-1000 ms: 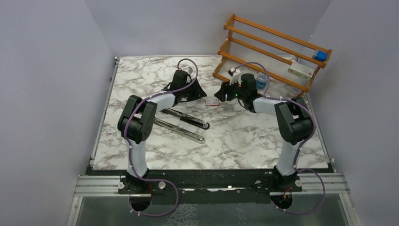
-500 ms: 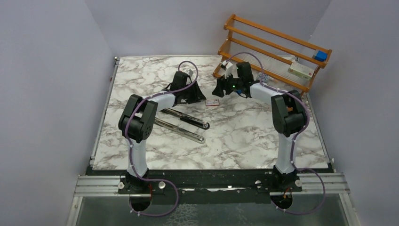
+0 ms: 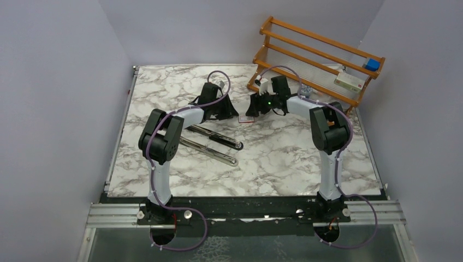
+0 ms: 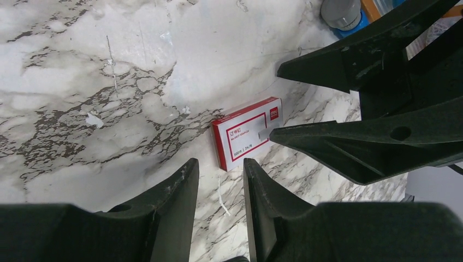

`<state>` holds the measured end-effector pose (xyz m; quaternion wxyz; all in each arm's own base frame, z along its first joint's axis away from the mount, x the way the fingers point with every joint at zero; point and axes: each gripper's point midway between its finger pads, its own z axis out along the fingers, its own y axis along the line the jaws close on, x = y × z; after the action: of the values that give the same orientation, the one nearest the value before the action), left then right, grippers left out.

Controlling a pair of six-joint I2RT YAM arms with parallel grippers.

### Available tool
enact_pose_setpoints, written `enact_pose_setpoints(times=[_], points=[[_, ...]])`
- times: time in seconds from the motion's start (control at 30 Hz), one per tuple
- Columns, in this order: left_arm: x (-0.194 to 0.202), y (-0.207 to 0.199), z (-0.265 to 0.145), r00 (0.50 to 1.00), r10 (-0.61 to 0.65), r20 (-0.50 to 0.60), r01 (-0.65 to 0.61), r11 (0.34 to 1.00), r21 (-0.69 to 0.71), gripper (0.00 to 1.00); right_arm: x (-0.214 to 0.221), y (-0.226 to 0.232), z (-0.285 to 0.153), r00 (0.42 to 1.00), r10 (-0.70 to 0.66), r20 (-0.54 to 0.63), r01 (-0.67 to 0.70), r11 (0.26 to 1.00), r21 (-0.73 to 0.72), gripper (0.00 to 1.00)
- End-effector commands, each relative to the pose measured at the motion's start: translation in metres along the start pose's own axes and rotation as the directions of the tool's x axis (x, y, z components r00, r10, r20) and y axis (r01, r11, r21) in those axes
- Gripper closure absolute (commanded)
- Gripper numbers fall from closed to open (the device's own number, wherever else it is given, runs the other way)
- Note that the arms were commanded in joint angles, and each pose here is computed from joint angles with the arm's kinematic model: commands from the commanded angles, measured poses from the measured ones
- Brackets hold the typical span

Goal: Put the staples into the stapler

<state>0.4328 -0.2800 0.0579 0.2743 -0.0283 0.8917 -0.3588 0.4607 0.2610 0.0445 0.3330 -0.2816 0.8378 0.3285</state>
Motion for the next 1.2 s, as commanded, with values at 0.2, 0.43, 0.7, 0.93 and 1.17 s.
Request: enact_pose_setpoints(times=[0.2, 0.43, 0.7, 0.93, 1.17], points=[[-0.005, 0.001, 0.002, 1.000, 0.009, -0.009, -0.009, 1.000, 0.010, 0.65, 0.016, 0.003, 0.006, 0.998, 0.034, -0.050, -0.037, 0.998, -0.047, 0.34], [-0.005, -0.001, 0.002, 1.000, 0.014, -0.011, -0.014, 1.000, 0.022, 0.66, 0.027, 0.015, 0.005, 0.996, 0.043, -0.073, -0.052, 0.992, -0.118, 0.36], [-0.001, 0.003, 0.005, 1.000, 0.005, -0.029, -0.004, 1.000, 0.015, 0.67, 0.039, 0.021, 0.001, 0.995, 0.050, -0.090, -0.062, 0.988, -0.138, 0.38], [0.001, 0.005, 0.009, 0.999, 0.014, -0.049, -0.013, 1.000, 0.010, 0.68, 0.048, 0.030, -0.004, 0.992, 0.061, -0.108, -0.078, 0.984, -0.159, 0.41], [0.003, 0.008, 0.012, 0.998, 0.009, -0.062, -0.009, 1.000, -0.001, 0.71, 0.059, 0.036, -0.006, 0.991, 0.038, -0.125, -0.053, 0.992, -0.118, 0.38]])
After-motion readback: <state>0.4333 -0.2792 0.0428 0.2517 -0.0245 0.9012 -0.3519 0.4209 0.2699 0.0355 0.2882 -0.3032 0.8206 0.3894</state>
